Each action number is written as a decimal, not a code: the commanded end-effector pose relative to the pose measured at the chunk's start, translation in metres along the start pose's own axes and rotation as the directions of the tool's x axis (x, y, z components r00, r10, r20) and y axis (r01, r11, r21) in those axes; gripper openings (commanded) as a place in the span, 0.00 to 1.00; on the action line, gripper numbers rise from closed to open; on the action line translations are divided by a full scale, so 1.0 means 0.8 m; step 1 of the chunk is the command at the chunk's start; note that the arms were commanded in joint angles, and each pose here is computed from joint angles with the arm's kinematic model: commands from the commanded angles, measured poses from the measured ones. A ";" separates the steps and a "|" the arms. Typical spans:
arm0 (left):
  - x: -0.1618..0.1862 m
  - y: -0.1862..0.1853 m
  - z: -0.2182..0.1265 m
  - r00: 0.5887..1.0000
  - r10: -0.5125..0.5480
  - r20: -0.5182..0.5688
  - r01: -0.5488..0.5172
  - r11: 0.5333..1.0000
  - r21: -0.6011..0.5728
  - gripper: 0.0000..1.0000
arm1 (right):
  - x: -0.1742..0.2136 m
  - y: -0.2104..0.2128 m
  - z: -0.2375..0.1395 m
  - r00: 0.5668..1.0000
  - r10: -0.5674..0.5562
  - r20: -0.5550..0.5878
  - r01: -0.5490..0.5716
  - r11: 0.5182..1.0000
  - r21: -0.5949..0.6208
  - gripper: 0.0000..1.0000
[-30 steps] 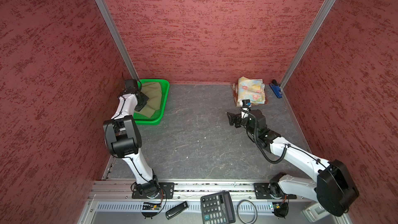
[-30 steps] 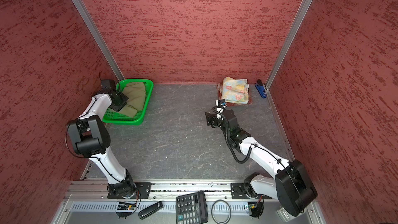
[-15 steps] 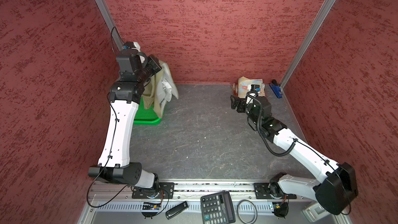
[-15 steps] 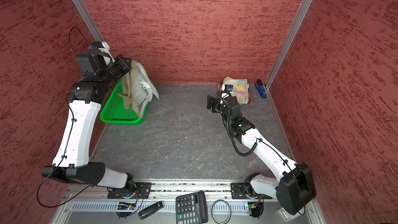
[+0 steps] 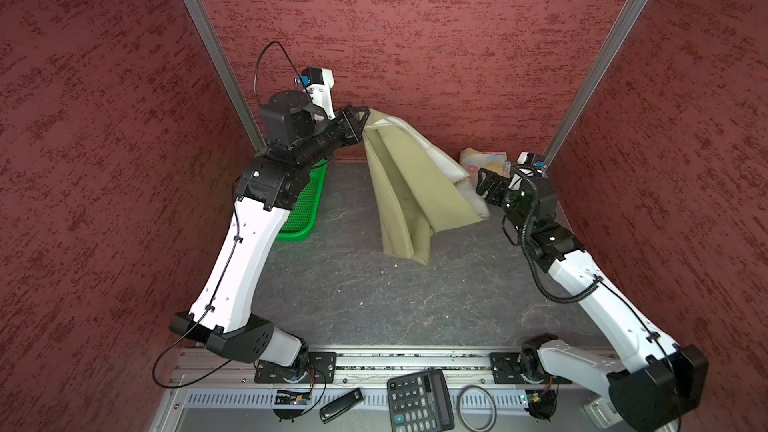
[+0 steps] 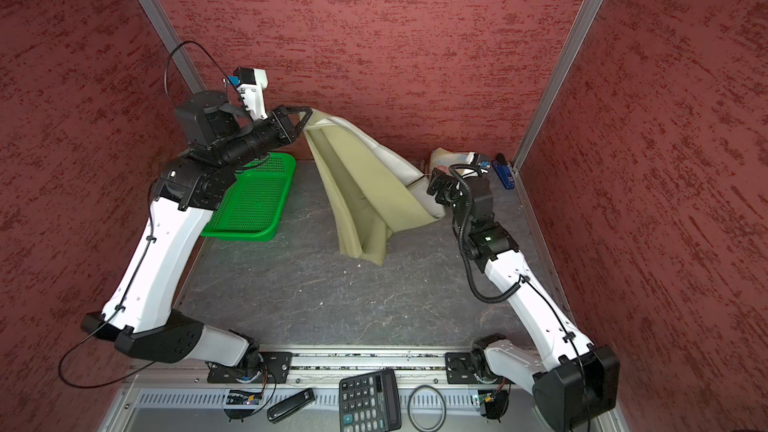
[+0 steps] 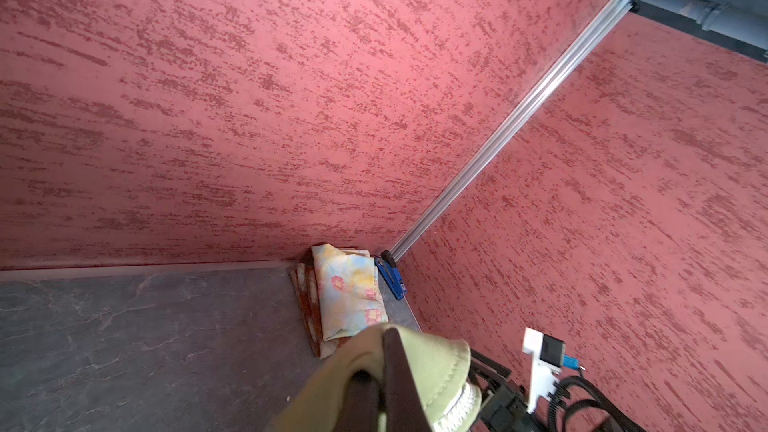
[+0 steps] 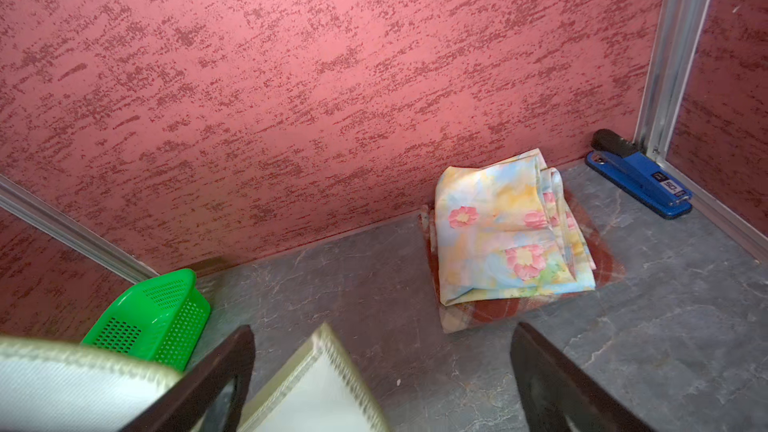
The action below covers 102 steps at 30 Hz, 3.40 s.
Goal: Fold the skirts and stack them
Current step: 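Pull the olive skirt out of the basket with the left gripper onto the table center, then grasp the olive skirt's near edge with both grippers and lift it up, then lay the olive skirt flat on the table, drawing both grippers toward the robot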
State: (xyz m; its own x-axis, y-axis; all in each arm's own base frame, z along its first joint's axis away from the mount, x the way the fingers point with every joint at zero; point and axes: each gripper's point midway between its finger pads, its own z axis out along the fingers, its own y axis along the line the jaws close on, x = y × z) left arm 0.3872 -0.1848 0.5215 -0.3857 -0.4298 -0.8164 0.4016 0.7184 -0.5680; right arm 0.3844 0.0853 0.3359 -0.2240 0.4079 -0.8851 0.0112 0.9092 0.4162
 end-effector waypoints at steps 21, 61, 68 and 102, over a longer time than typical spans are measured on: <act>0.377 0.226 -0.011 0.767 -0.223 -0.602 -0.145 0.853 -0.501 0.98 | 0.214 -0.019 0.006 0.836 -0.108 -0.539 0.070 0.993 -0.091 0.94; 0.536 0.384 -0.040 0.687 -0.609 -0.397 0.096 0.618 -0.781 0.30 | 0.424 -0.051 -0.018 0.518 0.497 -0.696 -0.437 0.853 0.283 0.45; 0.528 0.380 -0.030 0.706 -0.579 -0.409 0.081 0.639 -0.765 0.00 | 0.444 -0.047 0.000 0.513 0.509 -0.691 -0.437 0.848 0.300 0.19; 0.061 0.134 0.003 0.977 -0.157 -0.144 0.106 0.944 -0.312 0.00 | -0.104 0.142 0.028 0.932 0.307 -0.191 -0.352 0.892 -0.285 0.00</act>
State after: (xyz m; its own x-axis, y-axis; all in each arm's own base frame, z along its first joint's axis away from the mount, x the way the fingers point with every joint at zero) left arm 0.4012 -0.1365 0.4104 -0.5623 -0.4691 -0.6810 0.0512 0.8022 -0.5948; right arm 0.4065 0.1631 0.4330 -0.4124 0.6223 -0.6653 -0.1405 0.6781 0.7214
